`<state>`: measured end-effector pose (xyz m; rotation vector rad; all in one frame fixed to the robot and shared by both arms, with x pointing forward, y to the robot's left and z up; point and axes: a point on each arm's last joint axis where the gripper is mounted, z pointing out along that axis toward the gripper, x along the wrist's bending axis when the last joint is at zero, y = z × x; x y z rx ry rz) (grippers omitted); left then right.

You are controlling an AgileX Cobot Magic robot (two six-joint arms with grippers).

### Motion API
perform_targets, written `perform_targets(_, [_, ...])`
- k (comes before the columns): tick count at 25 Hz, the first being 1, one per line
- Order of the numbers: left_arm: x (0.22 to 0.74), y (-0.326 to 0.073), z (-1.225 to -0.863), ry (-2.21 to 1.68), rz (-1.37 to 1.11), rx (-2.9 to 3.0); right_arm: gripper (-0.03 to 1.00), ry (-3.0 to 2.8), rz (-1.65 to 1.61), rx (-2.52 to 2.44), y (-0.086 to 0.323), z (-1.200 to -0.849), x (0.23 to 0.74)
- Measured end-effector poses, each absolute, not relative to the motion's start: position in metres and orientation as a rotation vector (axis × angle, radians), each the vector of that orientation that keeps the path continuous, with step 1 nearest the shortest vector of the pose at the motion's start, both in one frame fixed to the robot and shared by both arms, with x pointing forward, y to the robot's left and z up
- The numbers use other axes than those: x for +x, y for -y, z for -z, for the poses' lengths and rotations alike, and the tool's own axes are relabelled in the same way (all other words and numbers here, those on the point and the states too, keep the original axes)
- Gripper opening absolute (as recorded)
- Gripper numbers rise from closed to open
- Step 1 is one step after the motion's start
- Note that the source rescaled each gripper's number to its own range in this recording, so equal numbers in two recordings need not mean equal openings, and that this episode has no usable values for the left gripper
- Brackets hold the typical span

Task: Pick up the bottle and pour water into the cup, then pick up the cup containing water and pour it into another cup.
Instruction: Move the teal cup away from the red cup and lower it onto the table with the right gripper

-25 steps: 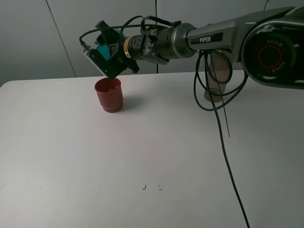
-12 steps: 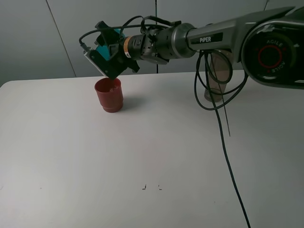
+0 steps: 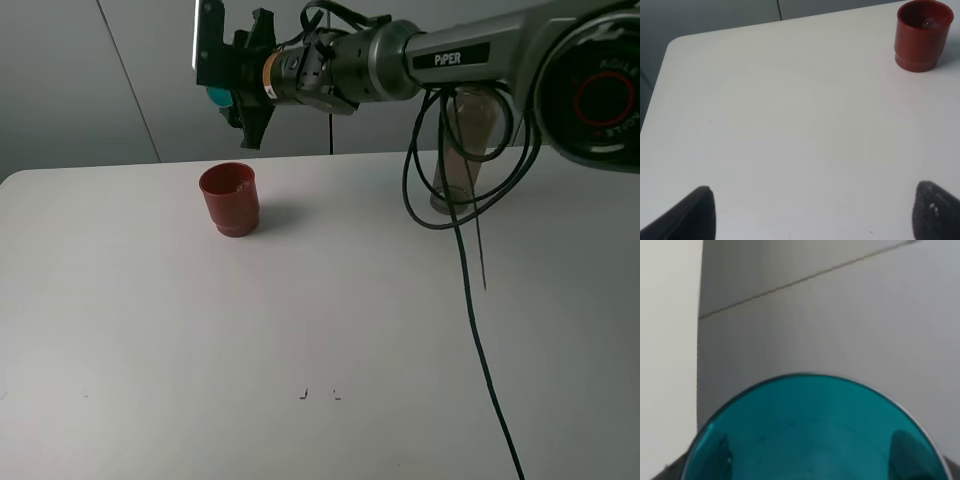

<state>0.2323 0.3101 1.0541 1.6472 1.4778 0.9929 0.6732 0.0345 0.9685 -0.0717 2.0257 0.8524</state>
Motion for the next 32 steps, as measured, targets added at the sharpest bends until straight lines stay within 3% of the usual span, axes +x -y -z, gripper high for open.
perform_targets(10, [0.232, -0.31, -1.054, -1.478, -0.993, 1.647, 0.07, -2.068, -1.103, 0.733, -0.013, -1.001, 0.662])
perform_targets(32, [0.232, -0.31, -1.054, -1.478, -0.993, 1.647, 0.07, -2.221, -1.105, 1.057, 0.073, -0.986, 0.553])
